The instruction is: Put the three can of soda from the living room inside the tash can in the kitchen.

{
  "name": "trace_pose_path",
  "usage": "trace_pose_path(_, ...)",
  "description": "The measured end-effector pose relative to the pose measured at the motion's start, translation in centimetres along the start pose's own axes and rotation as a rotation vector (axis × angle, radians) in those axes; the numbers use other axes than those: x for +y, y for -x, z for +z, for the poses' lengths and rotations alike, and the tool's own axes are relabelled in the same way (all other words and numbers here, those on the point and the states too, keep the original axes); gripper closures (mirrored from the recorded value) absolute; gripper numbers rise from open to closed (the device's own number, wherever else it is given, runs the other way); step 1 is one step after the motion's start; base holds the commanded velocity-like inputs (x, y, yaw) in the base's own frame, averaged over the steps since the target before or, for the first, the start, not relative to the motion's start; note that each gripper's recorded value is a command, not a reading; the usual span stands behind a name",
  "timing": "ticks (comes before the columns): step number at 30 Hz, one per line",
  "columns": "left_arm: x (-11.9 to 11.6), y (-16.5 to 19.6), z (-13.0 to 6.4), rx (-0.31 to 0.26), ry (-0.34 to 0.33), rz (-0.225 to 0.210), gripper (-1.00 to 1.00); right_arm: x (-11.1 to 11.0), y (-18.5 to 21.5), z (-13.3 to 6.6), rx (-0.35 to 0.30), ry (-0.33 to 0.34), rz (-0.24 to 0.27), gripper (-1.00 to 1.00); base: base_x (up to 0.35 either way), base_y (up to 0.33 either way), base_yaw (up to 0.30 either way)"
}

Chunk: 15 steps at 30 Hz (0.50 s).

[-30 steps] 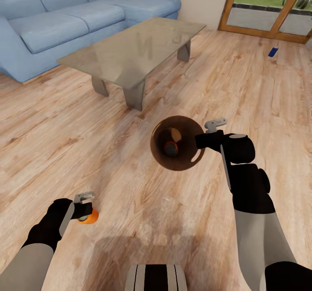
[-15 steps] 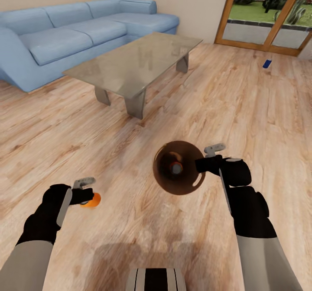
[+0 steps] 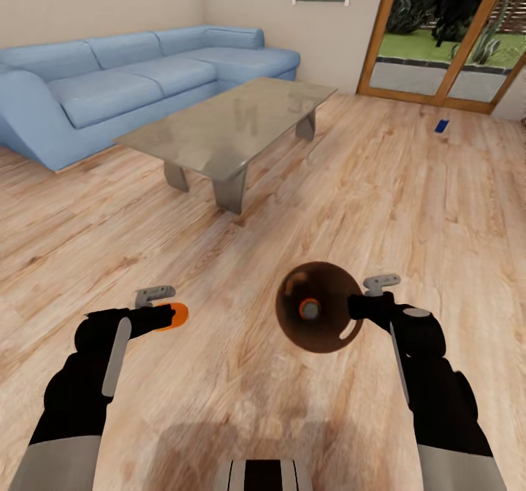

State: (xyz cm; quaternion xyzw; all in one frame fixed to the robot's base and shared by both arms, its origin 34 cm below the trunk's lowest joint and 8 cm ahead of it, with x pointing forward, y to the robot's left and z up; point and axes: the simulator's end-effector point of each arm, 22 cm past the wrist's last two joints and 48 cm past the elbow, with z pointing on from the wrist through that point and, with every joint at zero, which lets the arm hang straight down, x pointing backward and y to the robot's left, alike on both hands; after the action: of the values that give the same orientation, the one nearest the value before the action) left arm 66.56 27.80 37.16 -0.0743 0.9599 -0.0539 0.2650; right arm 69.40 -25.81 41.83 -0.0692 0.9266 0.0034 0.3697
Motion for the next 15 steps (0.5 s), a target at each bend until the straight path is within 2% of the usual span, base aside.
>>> trace_pose_path(2, -0.8, 0.0, -0.2, 0.0, -0.013, 0.005, 1.0, 0.3, 0.3, -0.3, -0.011, 0.011, 0.007, 1.0, 0.0, 0.0, 0.0)
trace_pose_path(4, -0.2, 0.6, -0.3, -0.009, 0.002, 0.009, 1.0, 0.0, -1.2, -0.2, 0.026, 0.012, 0.014, 1.0, 0.0, 0.0, 0.0)
trace_pose_path(8, 0.2, 0.7, -0.4, -0.011, 0.006, 0.008, 1.0, -1.7, -1.9, -0.4, 0.054, -0.056, -0.037, 1.0, 0.0, 0.0, 0.0)
trace_pose_path(15, 0.2, 0.7, -0.4, -0.011, 0.006, 0.008, 1.0, -3.0, -2.3, -0.5, 0.075, -0.113, -0.083, 1.0, 0.0, 0.0, 0.0)
